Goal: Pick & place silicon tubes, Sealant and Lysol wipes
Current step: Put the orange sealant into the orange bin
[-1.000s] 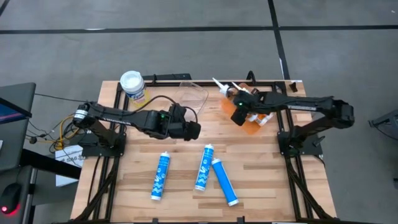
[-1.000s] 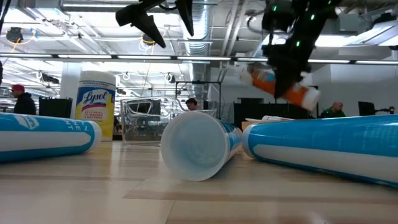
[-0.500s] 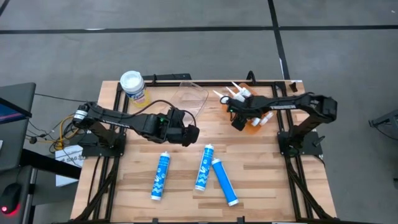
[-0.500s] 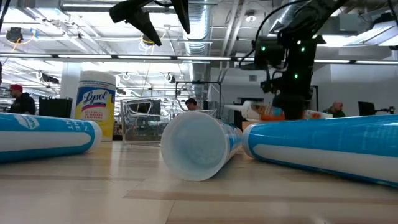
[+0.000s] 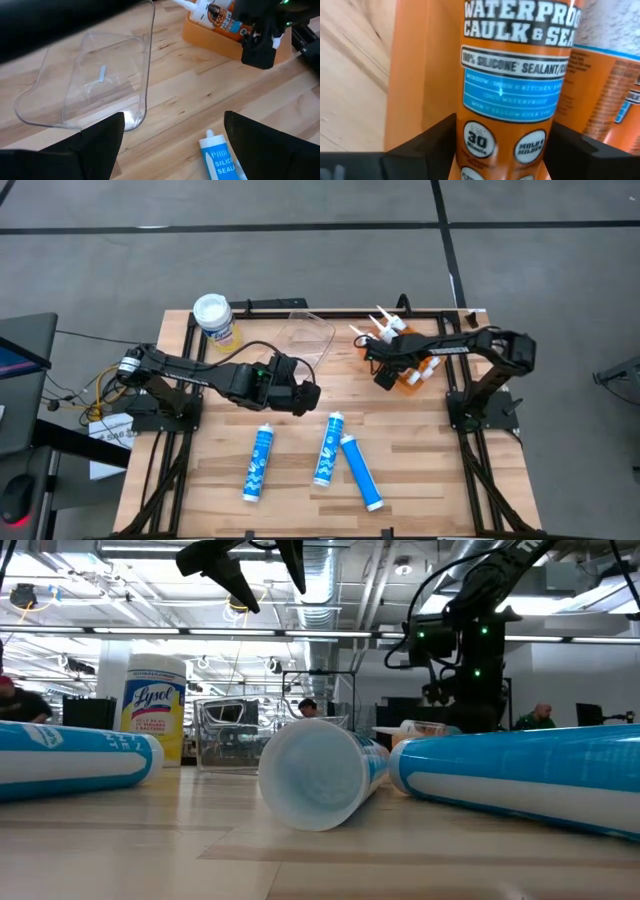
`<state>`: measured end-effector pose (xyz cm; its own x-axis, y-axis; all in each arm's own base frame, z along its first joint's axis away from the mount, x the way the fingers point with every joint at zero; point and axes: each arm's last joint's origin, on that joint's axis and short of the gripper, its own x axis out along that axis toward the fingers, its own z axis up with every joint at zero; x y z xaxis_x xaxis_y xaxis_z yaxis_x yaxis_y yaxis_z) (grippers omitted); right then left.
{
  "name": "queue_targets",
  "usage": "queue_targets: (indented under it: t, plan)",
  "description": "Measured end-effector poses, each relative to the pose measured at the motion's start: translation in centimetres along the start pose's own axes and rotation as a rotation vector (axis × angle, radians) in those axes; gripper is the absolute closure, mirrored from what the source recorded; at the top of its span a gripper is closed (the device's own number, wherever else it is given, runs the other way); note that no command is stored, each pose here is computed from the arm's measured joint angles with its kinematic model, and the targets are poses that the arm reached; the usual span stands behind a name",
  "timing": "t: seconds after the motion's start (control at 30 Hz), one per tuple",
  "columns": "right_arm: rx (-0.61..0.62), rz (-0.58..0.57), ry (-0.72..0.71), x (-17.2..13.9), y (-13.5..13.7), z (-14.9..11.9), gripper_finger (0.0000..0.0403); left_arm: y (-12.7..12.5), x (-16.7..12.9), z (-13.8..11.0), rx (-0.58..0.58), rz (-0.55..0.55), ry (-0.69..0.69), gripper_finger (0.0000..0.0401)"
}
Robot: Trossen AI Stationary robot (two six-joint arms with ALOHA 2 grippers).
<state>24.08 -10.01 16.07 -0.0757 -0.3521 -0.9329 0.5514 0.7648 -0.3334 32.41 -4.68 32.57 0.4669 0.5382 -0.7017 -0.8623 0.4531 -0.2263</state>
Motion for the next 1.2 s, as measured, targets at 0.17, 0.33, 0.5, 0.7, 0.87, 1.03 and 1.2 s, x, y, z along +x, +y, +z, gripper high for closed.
queue_targets:
  t: [0.17, 0.33, 0.5, 0.7, 0.87, 1.03, 1.2]
  plan:
    - [0.004, 0.004, -0.009, -0.5, -0.3, -0.1, 0.0153, 0.0, 0.0, 0.0, 0.0, 0.0, 0.0, 0.0066]
    - [-0.014, -0.005, 0.023, -0.5, -0.4, -0.5, 0.0152, 0.0, 0.0, 0.0, 0.0, 0.001, -0.002, 0.0066]
    - [-0.033, -0.023, 0.089, -0.6, -0.6, -1.2, 0.0153, 0.0, 0.0, 0.0, 0.0, 0.001, -0.003, 0.0066]
    - [-0.031, -0.026, 0.103, -1.2, -0.7, -0.9, 0.0153, 0.0, 0.0, 0.0, 0.001, 0.001, -0.003, 0.0066]
    - [-0.035, -0.027, 0.097, -1.5, -0.8, -0.7, 0.0153, 0.0, 0.0, 0.0, 0.001, 0.001, -0.002, 0.0066]
    - [-0.036, -0.028, 0.098, -1.5, -0.8, -0.7, 0.0153, 0.0, 0.0, 0.0, 0.001, 0.0, 0.002, 0.0066]
    - [-0.01, -0.045, 0.097, -1.6, -0.9, -0.7, 0.0153, 0.0, 0.0, 0.0, 0.001, 0.0, 0.002, 0.0066]
